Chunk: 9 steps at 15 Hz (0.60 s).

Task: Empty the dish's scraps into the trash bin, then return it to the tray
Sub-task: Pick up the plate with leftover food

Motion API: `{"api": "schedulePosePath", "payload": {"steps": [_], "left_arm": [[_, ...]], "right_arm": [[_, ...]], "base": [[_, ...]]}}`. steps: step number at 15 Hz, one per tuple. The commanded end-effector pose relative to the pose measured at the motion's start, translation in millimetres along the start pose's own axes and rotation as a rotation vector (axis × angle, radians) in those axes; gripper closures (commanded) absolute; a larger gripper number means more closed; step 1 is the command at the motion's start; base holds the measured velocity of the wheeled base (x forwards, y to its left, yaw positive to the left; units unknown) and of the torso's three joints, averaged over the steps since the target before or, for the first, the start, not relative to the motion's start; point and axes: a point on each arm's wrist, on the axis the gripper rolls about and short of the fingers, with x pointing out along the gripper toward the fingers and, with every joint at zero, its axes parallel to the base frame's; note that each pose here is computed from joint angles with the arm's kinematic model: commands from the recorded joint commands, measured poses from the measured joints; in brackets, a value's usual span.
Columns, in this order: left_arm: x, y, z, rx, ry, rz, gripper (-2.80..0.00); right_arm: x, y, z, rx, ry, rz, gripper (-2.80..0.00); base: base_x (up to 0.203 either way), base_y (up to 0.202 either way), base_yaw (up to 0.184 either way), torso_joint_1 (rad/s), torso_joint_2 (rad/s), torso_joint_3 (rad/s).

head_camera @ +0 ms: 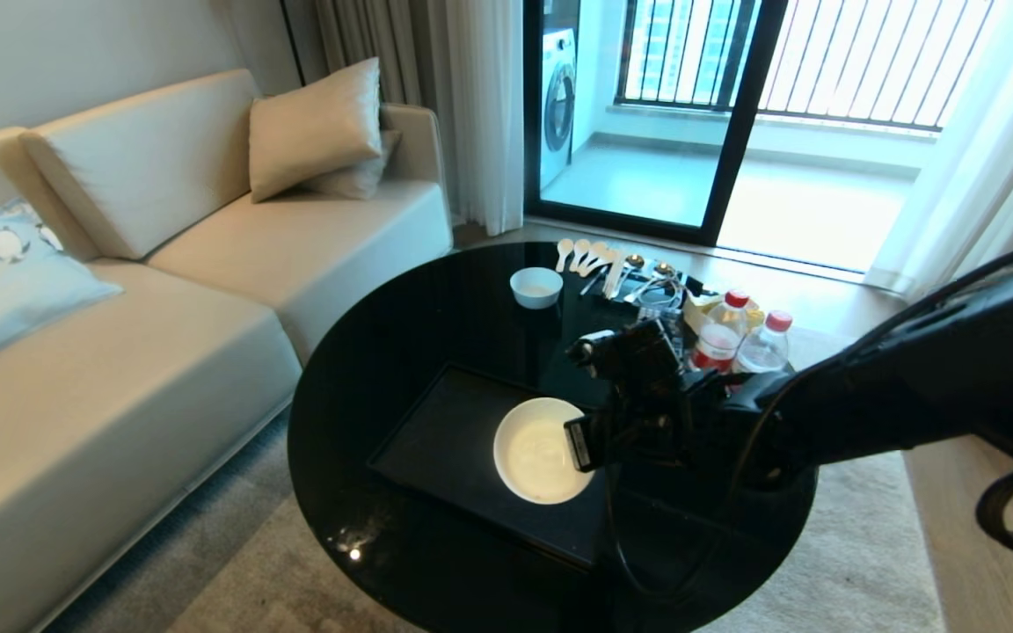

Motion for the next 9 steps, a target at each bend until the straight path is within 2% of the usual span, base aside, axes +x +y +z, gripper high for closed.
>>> {"api": "schedulePosePath", "payload": {"steps": [1,5,9], "left_arm": [[0.0,0.0,0.1,-0.001,-0.001,0.0,0.0],[0.0,0.0,0.1,-0.001,-0.001,0.0,0.0],[0.0,0.0,0.1,-0.001,-0.001,0.0,0.0]], "right_arm": [[15.8,3.6,3.8,0.092,0.042,-0.011,0.0],[39.3,3.5,1.5,0.235,0.124,-0.044,0.0],[64.5,-12.7,-7.5,0.279,0.15,-0.087,0.0]], "base": [[0.0,0.0,0.0,0.0,0.0,0.0],[0.0,0.0,0.0,0.0,0.0,0.0],[0.0,0.0,0.0,0.0,0.0,0.0]]}}
